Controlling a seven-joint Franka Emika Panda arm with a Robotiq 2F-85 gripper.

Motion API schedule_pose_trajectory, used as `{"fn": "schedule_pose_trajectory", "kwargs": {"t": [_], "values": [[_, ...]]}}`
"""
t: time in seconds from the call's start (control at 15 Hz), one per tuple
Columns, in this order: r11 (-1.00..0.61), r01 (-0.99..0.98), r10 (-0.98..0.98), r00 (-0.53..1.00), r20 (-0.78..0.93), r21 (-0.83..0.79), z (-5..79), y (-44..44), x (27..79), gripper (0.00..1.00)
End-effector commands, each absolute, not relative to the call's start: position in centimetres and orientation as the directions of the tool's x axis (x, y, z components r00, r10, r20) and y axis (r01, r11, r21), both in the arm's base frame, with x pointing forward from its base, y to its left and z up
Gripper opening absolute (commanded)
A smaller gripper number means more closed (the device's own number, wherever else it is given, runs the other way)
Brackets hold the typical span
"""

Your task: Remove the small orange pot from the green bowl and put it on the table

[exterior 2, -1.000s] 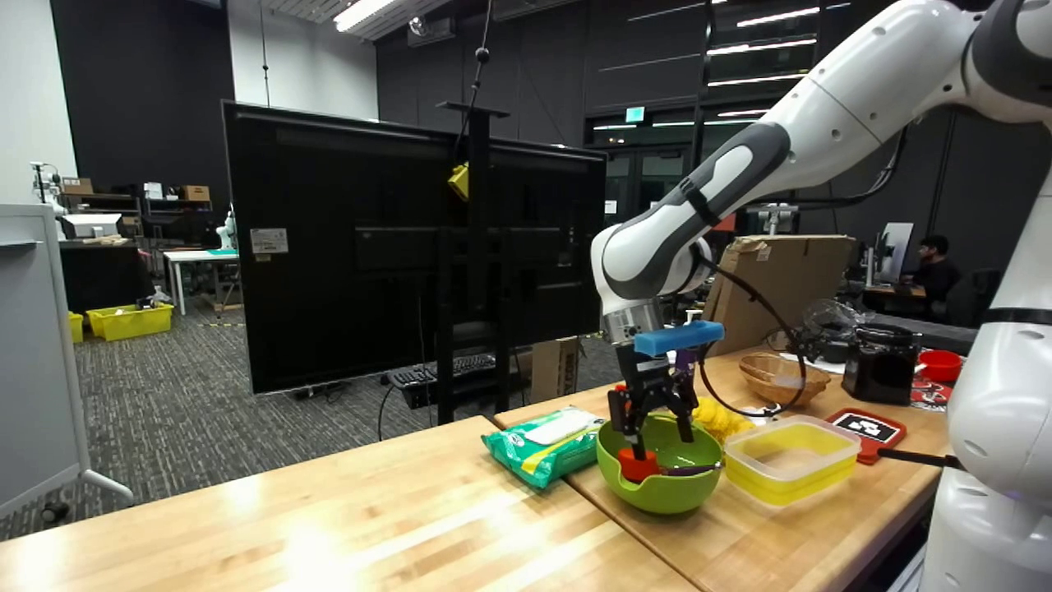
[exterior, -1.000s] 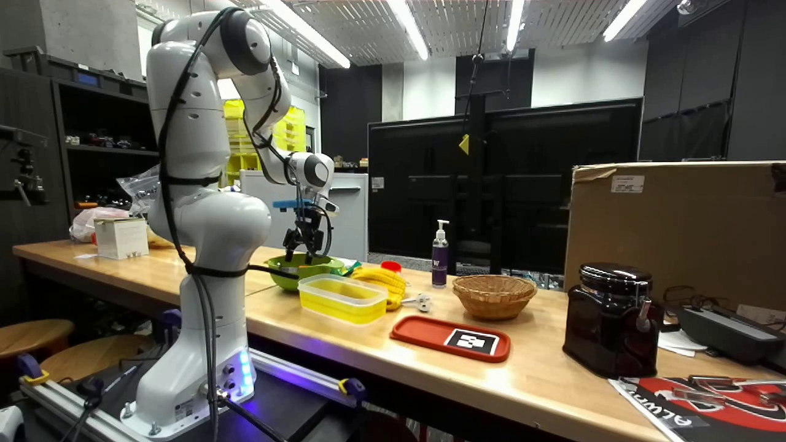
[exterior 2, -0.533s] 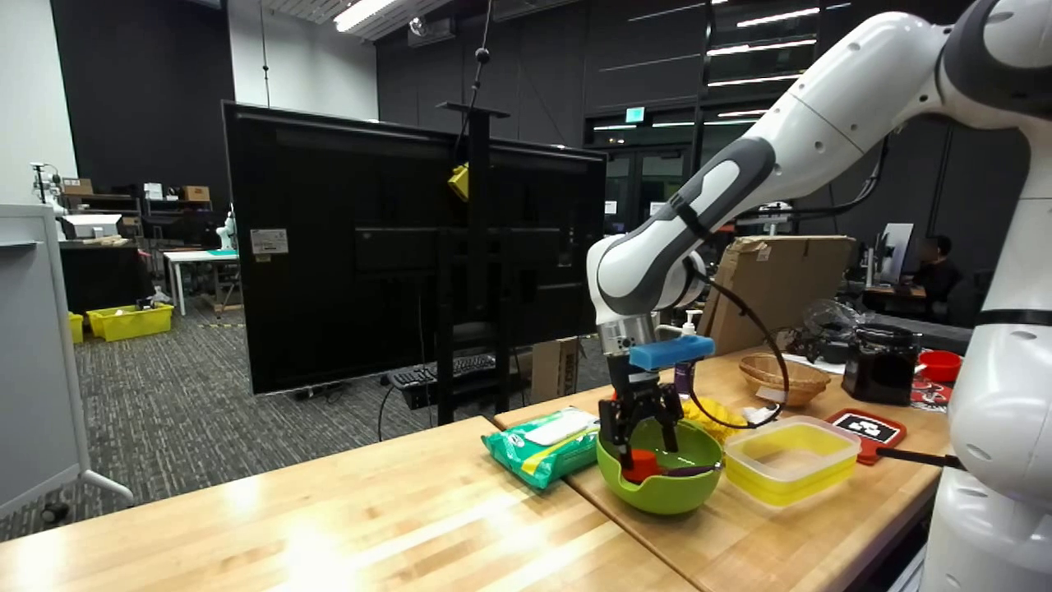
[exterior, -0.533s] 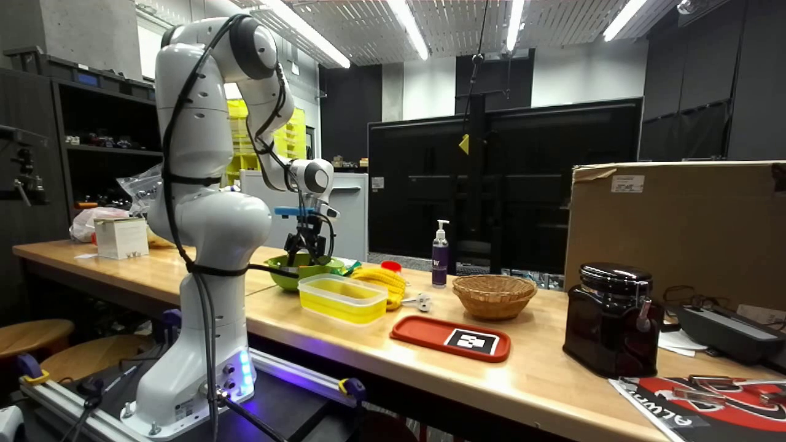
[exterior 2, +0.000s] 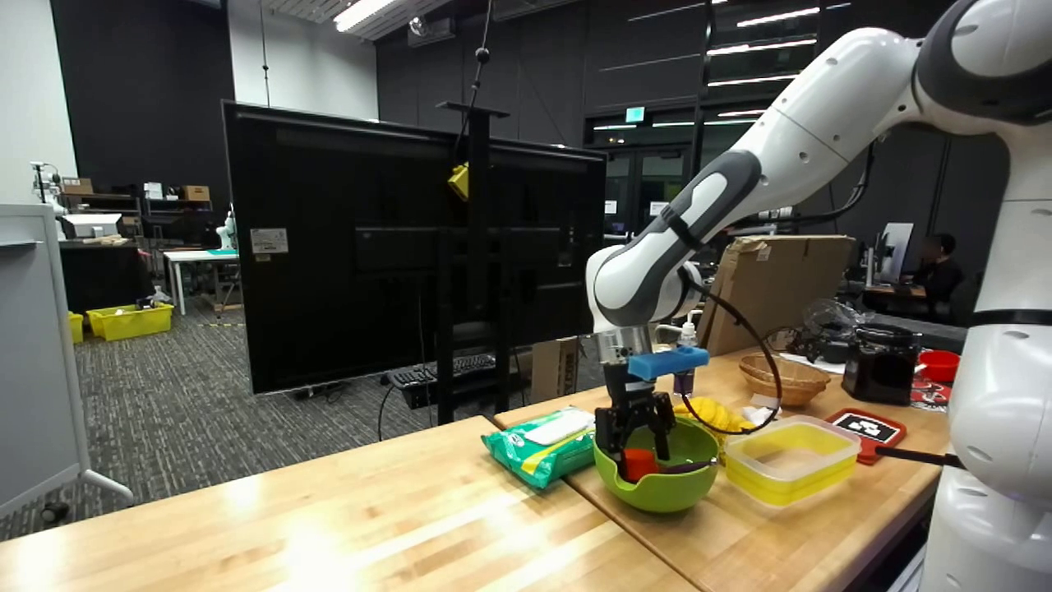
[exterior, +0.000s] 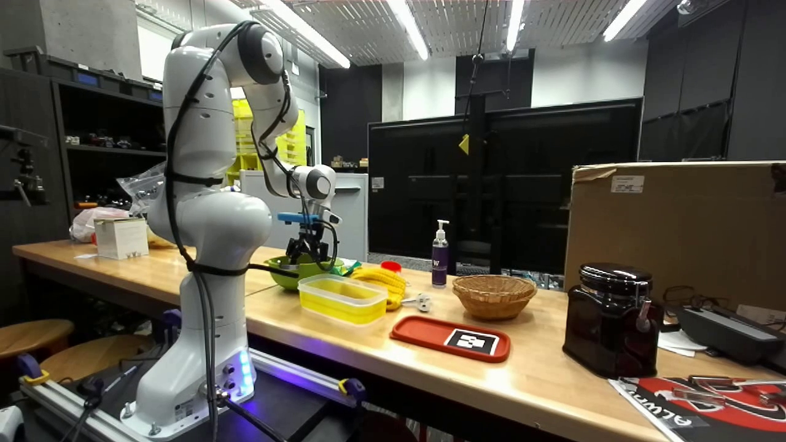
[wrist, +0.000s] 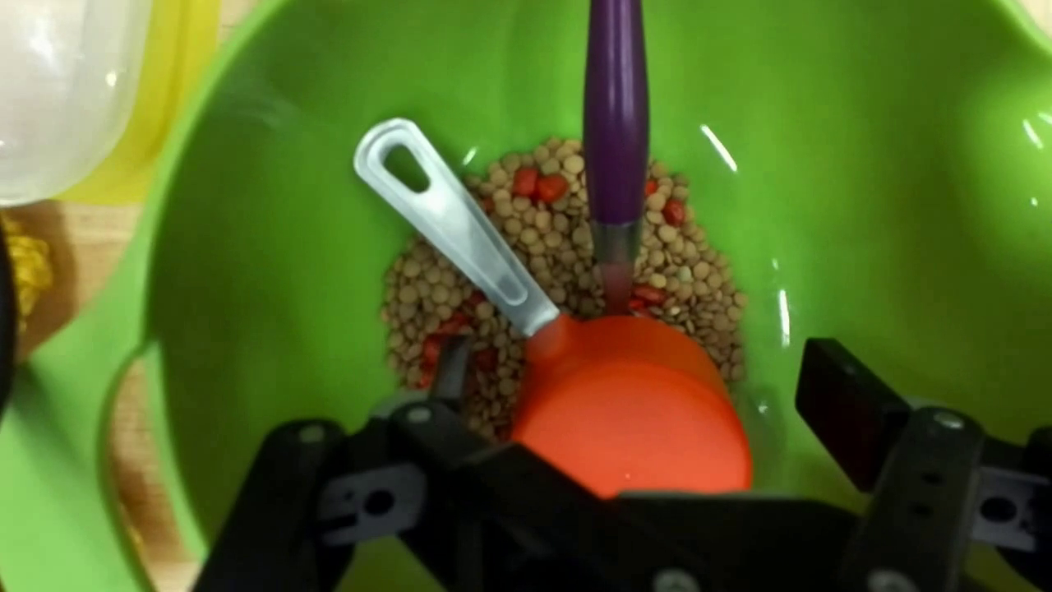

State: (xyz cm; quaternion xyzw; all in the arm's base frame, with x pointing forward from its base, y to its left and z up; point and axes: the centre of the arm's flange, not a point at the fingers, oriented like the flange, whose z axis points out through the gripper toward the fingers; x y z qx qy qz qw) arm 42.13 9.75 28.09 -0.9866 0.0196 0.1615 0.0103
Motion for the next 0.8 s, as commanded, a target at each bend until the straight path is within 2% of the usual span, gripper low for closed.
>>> {"fn": "schedule_pose_trajectory", "kwargs": {"t": [0.0, 0.13, 0.47, 0.73], "values": [[-0.998, -0.038, -0.022, 0.947, -0.319, -0.043, 27.80, 9.74, 42.21, 1.00], [-0.998, -0.042, -0.026, 0.947, -0.321, -0.042, 27.73, 9.53, 42.14, 0.74], [-0.998, -0.048, -0.033, 0.946, -0.323, -0.039, 27.80, 9.49, 42.09, 0.38], [-0.998, -0.047, -0.033, 0.946, -0.323, -0.036, 27.85, 9.55, 42.12, 0.38]]}}
